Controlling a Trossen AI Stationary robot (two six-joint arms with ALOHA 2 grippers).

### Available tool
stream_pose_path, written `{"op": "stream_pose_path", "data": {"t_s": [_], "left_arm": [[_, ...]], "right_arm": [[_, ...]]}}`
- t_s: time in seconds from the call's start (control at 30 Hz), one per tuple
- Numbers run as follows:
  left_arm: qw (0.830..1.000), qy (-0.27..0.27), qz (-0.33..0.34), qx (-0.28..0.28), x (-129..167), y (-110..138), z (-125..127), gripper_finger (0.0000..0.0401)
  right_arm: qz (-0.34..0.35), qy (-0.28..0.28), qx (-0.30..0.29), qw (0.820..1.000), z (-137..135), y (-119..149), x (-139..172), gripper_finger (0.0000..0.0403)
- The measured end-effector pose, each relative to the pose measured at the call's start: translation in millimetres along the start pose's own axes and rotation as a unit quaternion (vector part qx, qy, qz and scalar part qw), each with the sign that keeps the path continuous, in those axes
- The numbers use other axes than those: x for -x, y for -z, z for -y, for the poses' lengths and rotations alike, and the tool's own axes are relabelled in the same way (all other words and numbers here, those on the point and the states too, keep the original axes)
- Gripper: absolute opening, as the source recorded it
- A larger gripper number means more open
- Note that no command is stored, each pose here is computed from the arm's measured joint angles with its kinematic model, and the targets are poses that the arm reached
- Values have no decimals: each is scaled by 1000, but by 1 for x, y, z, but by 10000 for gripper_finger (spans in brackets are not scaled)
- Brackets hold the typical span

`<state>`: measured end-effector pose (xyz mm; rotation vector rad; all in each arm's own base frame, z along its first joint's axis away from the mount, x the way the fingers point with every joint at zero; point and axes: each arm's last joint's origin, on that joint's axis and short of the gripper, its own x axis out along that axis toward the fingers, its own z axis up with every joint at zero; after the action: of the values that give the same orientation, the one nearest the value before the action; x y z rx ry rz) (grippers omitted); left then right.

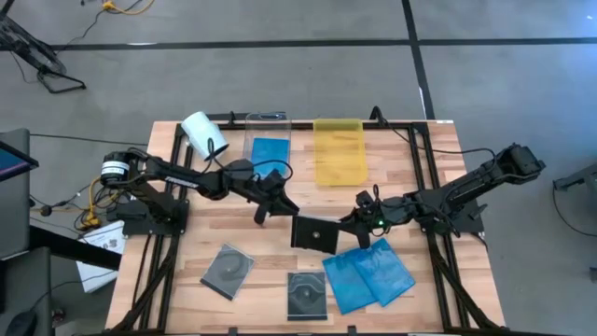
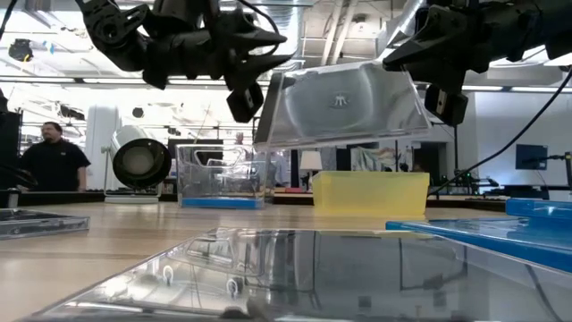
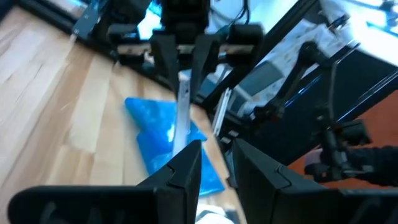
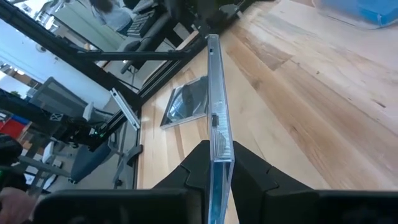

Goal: Pick & place jewel cases by type
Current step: Put the top right black CD case into the yellow bin

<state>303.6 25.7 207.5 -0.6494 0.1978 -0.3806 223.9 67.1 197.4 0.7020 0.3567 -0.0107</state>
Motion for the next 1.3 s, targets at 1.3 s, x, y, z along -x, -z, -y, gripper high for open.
{"op": "stream_pose_path", "data": {"t_s": [1.3], "left_arm": [[978, 207, 31, 6, 34, 51, 72, 85]], "right_arm": [[31, 26, -11, 999, 10, -11, -2, 38]]}}
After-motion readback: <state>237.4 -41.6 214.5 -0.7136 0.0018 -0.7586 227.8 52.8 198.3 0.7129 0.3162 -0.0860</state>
